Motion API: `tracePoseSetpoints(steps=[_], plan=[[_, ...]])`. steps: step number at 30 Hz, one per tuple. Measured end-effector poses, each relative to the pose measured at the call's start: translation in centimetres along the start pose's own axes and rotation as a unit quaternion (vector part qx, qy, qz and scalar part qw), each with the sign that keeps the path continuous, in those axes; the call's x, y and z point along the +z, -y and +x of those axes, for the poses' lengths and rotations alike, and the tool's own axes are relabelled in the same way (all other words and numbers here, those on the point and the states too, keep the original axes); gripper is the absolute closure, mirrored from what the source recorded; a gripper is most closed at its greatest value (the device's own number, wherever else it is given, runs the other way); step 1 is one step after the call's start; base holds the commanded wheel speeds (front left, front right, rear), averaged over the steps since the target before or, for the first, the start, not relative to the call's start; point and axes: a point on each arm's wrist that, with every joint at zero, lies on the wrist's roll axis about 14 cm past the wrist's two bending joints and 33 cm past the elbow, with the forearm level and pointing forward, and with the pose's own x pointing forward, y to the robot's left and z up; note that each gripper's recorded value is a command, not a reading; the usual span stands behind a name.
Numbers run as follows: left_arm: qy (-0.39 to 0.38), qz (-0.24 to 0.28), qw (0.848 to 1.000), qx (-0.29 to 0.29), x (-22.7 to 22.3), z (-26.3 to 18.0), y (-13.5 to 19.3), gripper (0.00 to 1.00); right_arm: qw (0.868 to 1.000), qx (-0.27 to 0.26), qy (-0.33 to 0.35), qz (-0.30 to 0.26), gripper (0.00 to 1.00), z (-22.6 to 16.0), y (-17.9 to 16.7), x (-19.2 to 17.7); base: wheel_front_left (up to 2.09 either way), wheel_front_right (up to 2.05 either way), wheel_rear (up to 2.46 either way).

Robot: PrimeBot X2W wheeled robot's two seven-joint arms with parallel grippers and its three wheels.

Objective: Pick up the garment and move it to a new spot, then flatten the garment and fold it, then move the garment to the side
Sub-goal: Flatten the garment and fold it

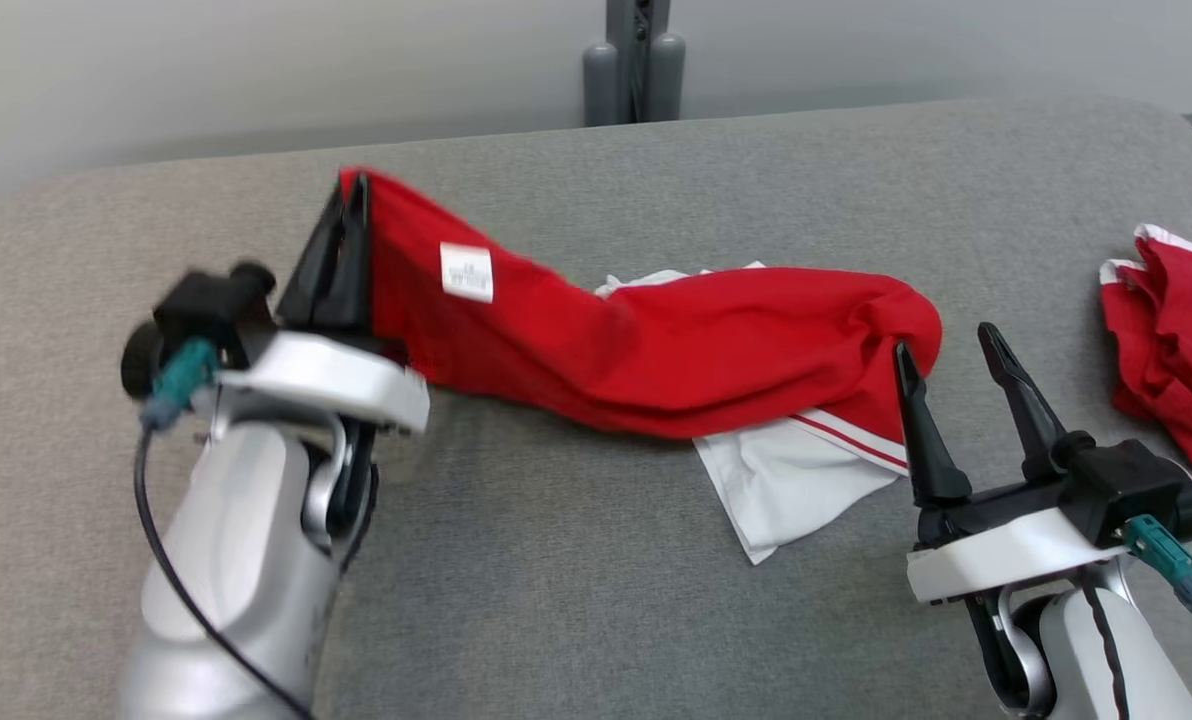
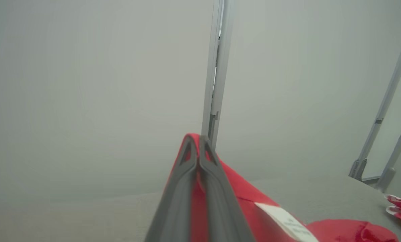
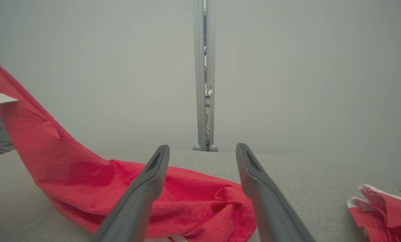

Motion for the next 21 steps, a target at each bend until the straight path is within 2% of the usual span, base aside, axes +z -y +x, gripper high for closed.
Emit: tracePoseSetpoints(steps=[9, 21], plan=[[0.044, 0.008, 0.998, -0.054, 5.5, 7.7, 3.1, 1.0, 0.999, -0.032, 0.005, 0.001, 0.0, -0.8, 2.0, 0.6, 0.0, 0.0, 0.0], [0.073, 0.03, 0.993, -0.091, 9.4, 13.6, 6.0, 1.0, 0.998, -0.059, 0.01, 0.01, 0.0, -1.5, 3.7, 1.1, 0.0, 0.0, 0.0]])
